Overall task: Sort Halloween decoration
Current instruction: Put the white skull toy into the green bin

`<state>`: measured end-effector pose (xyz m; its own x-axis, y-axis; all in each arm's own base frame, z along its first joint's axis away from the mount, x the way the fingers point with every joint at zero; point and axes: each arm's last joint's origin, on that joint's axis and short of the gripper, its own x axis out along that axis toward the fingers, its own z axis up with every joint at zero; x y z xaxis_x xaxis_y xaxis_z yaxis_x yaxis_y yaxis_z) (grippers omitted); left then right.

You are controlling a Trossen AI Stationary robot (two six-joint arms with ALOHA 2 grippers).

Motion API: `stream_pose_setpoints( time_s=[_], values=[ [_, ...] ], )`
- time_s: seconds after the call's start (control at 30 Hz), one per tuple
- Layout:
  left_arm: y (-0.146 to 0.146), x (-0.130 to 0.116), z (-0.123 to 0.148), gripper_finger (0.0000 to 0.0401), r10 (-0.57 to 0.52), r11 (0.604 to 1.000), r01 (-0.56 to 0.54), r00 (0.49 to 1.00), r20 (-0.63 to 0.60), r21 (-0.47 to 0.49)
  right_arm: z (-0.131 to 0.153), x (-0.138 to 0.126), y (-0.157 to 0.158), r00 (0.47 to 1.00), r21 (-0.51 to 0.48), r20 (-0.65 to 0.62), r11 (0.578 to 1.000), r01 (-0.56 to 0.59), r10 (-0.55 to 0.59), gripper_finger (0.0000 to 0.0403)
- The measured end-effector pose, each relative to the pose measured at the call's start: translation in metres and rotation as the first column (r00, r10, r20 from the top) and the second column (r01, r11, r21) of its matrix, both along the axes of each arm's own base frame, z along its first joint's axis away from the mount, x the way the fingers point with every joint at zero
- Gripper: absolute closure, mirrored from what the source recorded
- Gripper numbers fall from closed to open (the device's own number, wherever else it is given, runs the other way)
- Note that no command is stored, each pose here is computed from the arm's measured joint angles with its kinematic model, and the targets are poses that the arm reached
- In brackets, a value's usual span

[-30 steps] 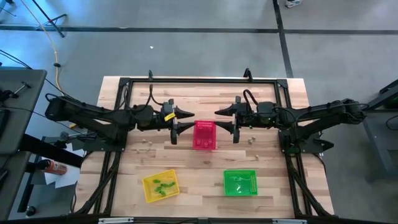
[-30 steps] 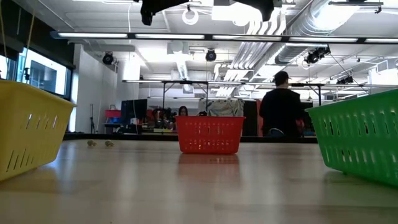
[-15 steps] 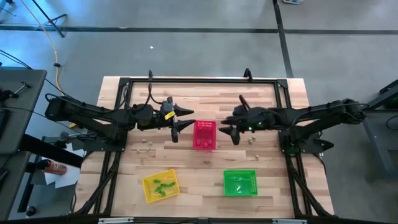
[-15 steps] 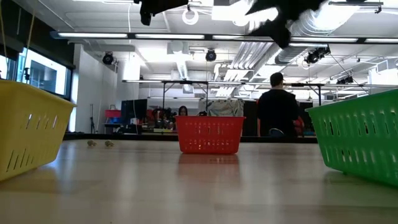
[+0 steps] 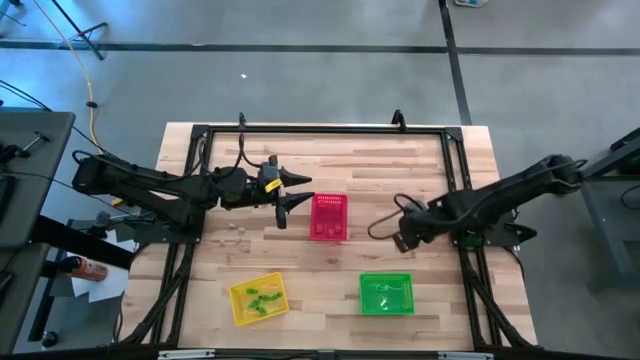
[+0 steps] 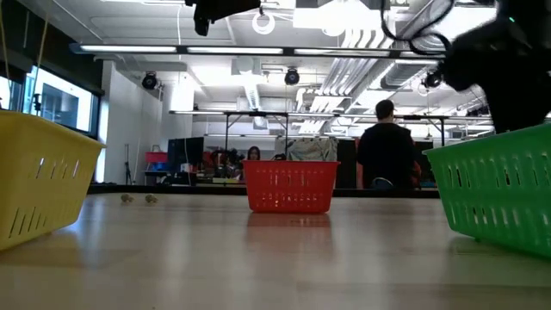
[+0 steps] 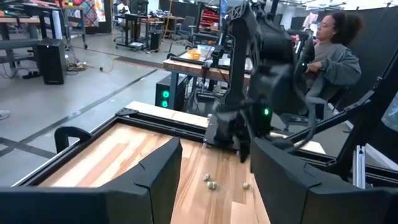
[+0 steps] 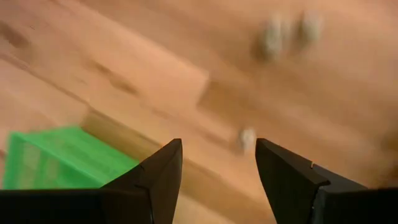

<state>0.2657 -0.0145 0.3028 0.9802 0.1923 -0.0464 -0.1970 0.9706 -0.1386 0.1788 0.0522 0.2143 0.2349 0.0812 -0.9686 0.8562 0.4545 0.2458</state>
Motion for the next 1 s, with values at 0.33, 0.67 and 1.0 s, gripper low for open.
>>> stream_pose_setpoints(
  time_s=[0.33,0.67,1.0],
  values=[
    [0.000,0.000,0.000,0.0219,-0.001,1.000,0.001,1.000,0.001,-0.001,-0.053,-0.018,0.009,0.971,0.131,-0.088,0.963,0.234,-0.223,0.0204],
    [0.000,0.000,0.000,0.0219,-0.001,1.000,0.001,1.000,0.001,-0.002,-0.060,-0.020,0.009,0.946,0.107,-0.124,0.944,0.311,-0.298,0.0204],
    [0.000,0.000,0.000,0.0219,-0.001,1.000,0.001,1.000,0.002,-0.002,-0.081,-0.008,0.016,0.926,0.072,-0.196,0.937,0.342,-0.323,0.0204]
  ],
)
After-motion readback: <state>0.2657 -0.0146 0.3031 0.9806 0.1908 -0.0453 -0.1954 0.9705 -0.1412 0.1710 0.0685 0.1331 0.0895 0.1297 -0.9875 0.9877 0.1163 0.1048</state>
